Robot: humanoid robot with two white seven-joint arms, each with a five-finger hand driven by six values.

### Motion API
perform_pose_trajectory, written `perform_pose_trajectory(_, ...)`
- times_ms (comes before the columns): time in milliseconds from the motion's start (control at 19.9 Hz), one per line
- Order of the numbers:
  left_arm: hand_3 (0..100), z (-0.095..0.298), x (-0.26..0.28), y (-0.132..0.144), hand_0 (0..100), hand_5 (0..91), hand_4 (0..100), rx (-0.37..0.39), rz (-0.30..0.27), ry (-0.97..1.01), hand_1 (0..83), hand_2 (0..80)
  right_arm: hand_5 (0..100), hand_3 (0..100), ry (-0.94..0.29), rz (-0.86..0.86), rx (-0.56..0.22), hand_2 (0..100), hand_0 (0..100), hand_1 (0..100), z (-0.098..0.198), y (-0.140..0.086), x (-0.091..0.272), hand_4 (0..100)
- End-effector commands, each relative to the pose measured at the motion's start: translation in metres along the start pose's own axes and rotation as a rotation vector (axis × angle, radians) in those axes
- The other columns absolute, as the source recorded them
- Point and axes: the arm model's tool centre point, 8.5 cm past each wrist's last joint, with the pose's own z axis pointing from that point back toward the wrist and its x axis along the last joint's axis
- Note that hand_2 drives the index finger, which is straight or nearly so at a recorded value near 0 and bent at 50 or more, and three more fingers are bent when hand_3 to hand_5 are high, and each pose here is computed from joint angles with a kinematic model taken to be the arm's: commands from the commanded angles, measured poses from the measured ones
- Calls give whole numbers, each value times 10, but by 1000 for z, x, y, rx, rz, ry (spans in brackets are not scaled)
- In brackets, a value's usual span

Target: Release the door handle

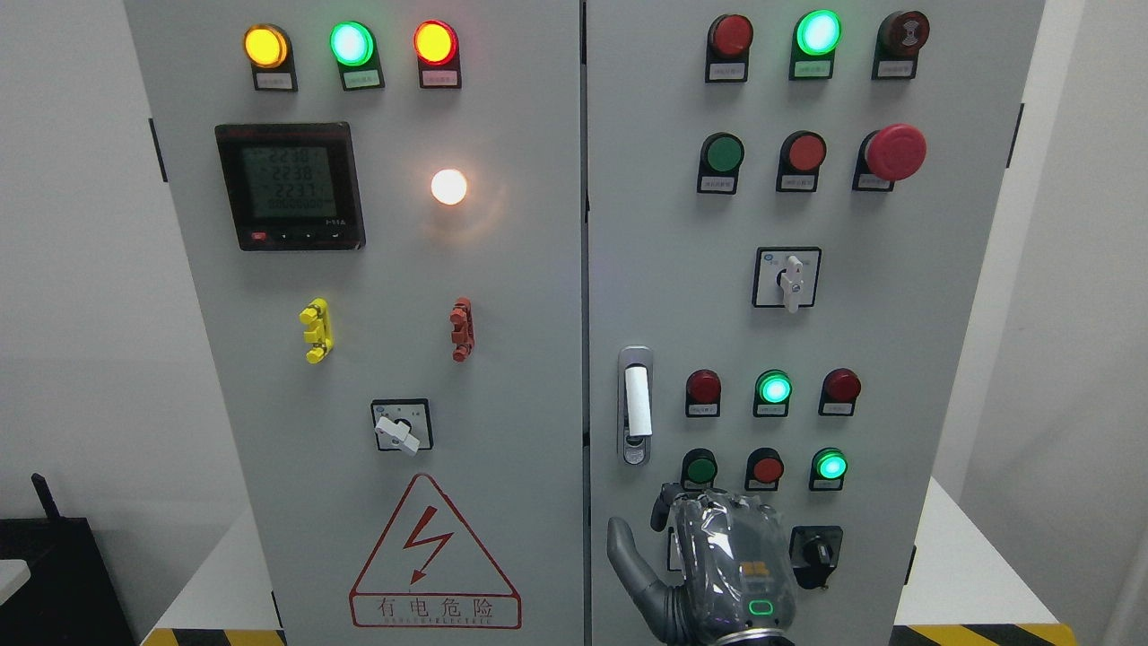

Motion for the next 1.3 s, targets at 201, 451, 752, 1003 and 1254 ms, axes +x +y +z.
perform_pose_trajectory(201,0,0,17,-1,120,0,0,-2,14,-26,389,0,981,1000,15,7,-22,1000,396,0,-21,-16,3,891)
perform_pose_trajectory(451,0,0,17,-2,120,0,0,-2,14,-26,389,0,982,1000,11,11,-30,1000,383,25,-31,-22,6,895)
perform_pose_trajectory(752,0,0,17,-2,120,0,0,-3,14,-26,389,0,982,1000,13,21,-26,1000,374,44,-42,-22,7,896)
perform_pose_trajectory(1003,0,0,17,-2,120,0,0,-3,14,-26,389,0,981,1000,13,23,-15,1000,376,47,-45,-21,7,894)
perform_pose_trajectory(1254,0,0,17,-2,120,0,0,-3,14,-26,389,0,980,1000,11,24,-24,1000,392,54,-48,-24,8,894)
